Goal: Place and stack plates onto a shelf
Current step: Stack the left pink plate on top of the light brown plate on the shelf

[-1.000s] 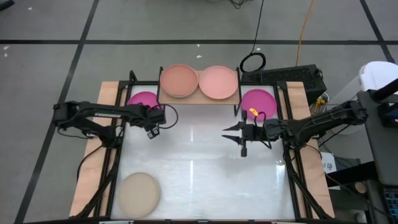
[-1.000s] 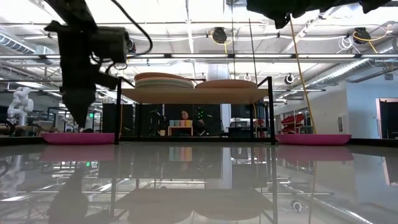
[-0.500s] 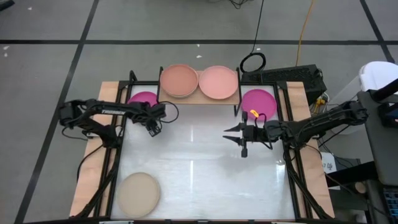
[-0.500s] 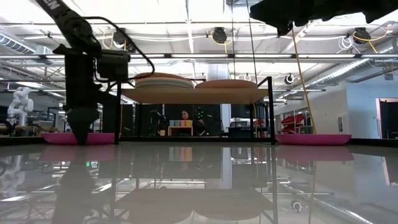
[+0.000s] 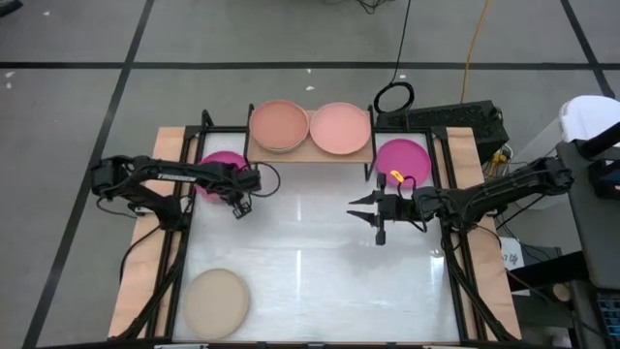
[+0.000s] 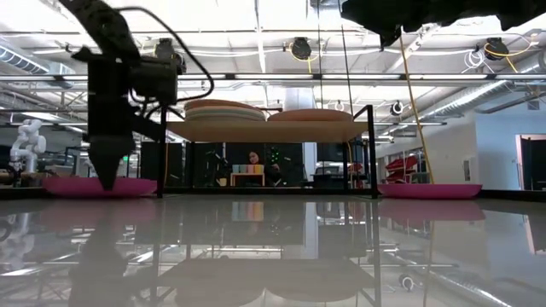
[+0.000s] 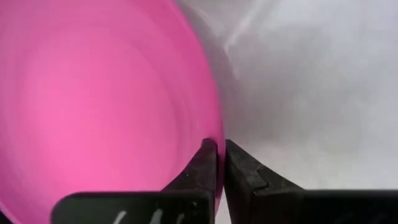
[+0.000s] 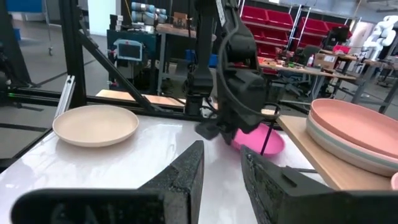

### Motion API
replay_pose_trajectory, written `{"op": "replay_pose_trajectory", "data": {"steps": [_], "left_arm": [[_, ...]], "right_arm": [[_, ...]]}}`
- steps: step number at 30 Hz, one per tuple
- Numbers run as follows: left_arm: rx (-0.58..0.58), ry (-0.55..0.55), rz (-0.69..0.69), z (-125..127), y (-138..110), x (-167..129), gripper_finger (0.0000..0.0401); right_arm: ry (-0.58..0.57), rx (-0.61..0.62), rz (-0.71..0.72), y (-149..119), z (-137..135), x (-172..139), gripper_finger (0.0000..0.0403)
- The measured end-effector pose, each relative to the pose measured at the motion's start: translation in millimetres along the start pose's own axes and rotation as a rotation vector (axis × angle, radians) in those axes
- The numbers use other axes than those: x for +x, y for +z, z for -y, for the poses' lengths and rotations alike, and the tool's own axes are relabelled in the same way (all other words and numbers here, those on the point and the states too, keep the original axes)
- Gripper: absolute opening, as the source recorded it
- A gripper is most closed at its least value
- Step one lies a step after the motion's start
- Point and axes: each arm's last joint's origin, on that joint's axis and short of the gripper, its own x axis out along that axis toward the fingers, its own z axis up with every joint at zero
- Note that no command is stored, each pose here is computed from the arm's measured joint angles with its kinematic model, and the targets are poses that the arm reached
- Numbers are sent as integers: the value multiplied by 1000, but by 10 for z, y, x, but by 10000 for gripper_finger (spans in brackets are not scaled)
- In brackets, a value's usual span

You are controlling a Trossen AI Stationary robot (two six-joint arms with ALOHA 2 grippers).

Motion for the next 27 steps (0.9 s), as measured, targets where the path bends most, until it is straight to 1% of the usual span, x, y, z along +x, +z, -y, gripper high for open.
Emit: {"op": "replay_pose_trajectory", "data": {"steps": [5,8,10,13,15,17,18,20,23,25,27], "left_arm": [[47,-60,-73,232,-44,-295,10],[107,-143,-59,439,-47,-524,10],[169,-206,-35,583,-57,-686,10],[295,-326,54,825,-59,-984,10],[383,-372,119,955,-88,-1202,10],[447,-420,207,1073,-104,-1427,10],[475,-437,265,1125,-108,-1542,10],[530,-428,388,1194,-116,-1752,10],[604,-311,613,1247,-105,-2014,10],[636,-242,741,1252,-62,-2153,10],[684,-206,828,1236,6,-2255,10]], "right_arm": [[0,1,0,0,0,0,91],[0,1,0,0,0,0,91],[0,0,0,0,0,0,91],[0,-1,0,0,0,0,91],[0,12,17,16,1,0,91],[24,81,99,104,-4,-19,91],[60,114,159,171,-13,-46,91],[160,138,286,316,-37,-129,91],[291,124,398,449,-96,-257,91],[328,110,428,492,-138,-319,91],[344,91,446,515,-180,-362,91]]}}
